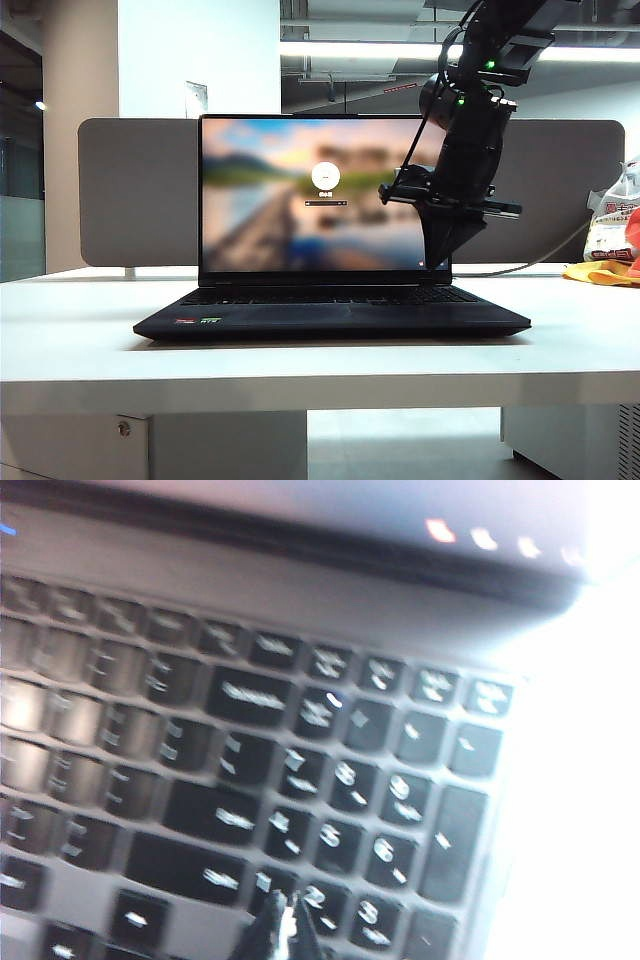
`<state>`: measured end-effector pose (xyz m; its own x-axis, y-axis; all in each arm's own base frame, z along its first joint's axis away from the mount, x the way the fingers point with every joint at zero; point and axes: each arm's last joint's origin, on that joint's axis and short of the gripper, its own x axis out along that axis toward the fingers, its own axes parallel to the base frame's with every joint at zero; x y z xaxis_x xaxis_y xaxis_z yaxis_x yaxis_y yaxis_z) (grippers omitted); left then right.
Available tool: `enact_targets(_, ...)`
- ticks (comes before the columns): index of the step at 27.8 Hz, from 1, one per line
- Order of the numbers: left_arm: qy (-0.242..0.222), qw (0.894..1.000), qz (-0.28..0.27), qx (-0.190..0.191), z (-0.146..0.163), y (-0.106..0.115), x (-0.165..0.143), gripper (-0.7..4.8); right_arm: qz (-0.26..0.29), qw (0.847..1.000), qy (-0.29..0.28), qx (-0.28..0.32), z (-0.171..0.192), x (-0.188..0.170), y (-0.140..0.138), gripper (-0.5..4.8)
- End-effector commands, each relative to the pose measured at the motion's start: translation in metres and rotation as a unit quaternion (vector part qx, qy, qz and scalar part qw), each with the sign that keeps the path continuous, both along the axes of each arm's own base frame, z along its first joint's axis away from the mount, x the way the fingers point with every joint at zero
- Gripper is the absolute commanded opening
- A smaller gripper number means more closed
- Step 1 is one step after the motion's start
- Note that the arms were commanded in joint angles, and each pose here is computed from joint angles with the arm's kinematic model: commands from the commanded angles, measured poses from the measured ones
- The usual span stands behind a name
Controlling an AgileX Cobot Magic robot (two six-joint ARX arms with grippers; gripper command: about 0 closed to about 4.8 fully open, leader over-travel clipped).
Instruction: Open the lid of the laptop and use the keypad to enter the password "123".
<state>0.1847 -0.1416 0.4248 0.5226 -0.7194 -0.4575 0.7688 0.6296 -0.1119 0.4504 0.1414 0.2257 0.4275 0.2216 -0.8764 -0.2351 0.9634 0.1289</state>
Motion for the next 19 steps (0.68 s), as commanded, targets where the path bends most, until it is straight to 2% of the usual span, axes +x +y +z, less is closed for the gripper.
enact_targets(1,-0.005,1.0,-0.004,-0.003,0.002,0.0,-0.001,0.51,-0.004,1.0,0.006,-0.005,-0.001,0.0,-0.004,-0.05)
enact_targets(19,-0.015,1.0,-0.004,-0.01,0.004,0.0,0.0,0.51,-0.001,0.999,0.032,-0.007,-0.019,0.003,-0.002,-0.05)
